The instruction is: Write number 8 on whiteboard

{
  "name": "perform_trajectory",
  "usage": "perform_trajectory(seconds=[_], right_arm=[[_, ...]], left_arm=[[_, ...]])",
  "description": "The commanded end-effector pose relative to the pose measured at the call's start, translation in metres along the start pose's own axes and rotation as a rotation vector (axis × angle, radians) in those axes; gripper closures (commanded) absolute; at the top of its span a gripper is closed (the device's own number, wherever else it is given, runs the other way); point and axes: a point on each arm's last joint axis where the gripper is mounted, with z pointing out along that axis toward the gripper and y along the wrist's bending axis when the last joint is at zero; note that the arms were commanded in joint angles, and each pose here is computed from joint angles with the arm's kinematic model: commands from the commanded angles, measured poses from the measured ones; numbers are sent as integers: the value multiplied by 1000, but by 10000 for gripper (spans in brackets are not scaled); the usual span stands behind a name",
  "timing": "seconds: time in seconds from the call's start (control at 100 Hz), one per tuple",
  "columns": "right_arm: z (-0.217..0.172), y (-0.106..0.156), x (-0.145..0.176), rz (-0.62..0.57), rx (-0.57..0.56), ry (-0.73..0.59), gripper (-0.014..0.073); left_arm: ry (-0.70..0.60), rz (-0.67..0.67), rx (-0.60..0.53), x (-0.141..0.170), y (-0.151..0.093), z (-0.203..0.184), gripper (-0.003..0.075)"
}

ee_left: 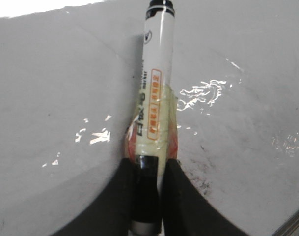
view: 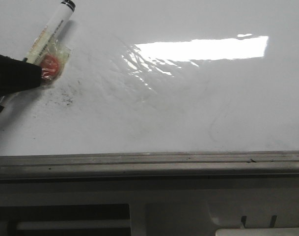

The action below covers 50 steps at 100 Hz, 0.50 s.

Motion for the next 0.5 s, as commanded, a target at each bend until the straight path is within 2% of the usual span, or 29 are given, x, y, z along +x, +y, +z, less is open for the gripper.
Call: perform_trajectory(seconds=[0.0,0.09,0.21,0.28,0.33,0.49], right_arm=[[5,8,-23,-77,-79,-58,656],[15,18,-34,-152,-163,-23,605],[26,37,-55,-193,-276,13,389],[33,50,-69,-212,-334,21,295],[38,59,-79,-225,-376,22,270],[46,95,-105,-275,-519,49,270]], left_arm=[[-92,37,26,-16,-4,2,741],[-116,126,96,-19,-13,-1,741],[-152,222,192,-21,-27,-6,741],[-163,282,245,-21,-35,-8,741],[-182,315,282,-22,-40,-10,741],[-265,401,379,-25,-54,-15,741]])
